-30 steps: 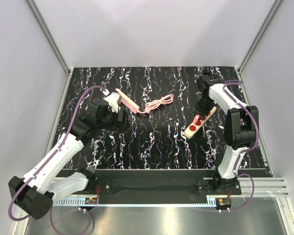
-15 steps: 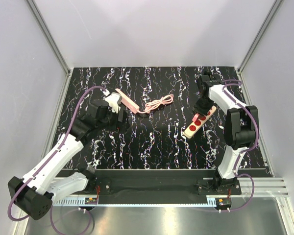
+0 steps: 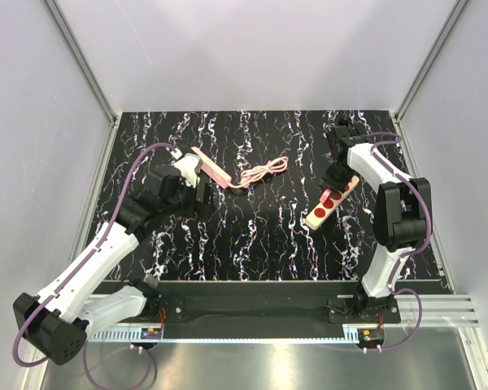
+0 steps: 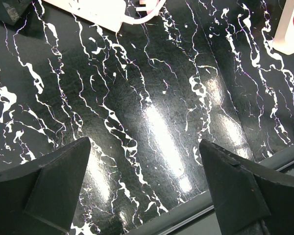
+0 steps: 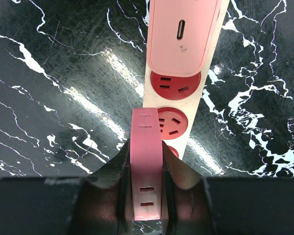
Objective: Insert the plug
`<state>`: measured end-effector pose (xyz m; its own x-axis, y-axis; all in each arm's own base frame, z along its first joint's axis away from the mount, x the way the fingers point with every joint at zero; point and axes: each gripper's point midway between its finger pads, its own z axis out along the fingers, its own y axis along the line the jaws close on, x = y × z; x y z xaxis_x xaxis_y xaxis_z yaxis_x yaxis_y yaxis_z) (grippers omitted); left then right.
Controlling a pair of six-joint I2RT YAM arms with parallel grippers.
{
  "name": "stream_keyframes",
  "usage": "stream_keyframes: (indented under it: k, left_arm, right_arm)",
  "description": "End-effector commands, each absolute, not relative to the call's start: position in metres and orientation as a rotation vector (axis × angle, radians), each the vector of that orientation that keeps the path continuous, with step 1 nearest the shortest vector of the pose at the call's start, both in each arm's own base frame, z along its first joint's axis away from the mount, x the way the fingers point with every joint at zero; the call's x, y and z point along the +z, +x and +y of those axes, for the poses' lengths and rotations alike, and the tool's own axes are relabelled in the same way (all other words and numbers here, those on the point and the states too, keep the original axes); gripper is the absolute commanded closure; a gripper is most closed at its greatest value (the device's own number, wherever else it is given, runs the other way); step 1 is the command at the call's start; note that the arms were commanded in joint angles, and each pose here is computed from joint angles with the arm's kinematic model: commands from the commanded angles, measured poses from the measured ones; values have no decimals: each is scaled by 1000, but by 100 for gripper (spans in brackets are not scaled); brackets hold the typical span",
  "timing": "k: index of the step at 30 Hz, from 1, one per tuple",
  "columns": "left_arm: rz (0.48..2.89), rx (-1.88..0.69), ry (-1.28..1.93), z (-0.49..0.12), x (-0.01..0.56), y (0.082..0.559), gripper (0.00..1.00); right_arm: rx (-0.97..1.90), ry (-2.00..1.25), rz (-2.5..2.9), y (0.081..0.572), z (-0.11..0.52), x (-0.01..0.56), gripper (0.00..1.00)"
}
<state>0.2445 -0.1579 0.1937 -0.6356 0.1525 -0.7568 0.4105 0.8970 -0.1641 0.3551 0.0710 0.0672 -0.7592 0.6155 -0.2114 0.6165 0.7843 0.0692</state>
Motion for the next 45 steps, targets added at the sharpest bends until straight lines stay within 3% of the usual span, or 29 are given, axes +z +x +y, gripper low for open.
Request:
stream_keyframes:
  k: [1,45]
  left_arm:
    - [2204,-403,404,-159,202,251,1]
    - [2199,-399,410,-159,203,250,1]
  right_arm:
    - [-32,952,2728,354,61,72,100]
    - [41,897,2769,340,61,60,100]
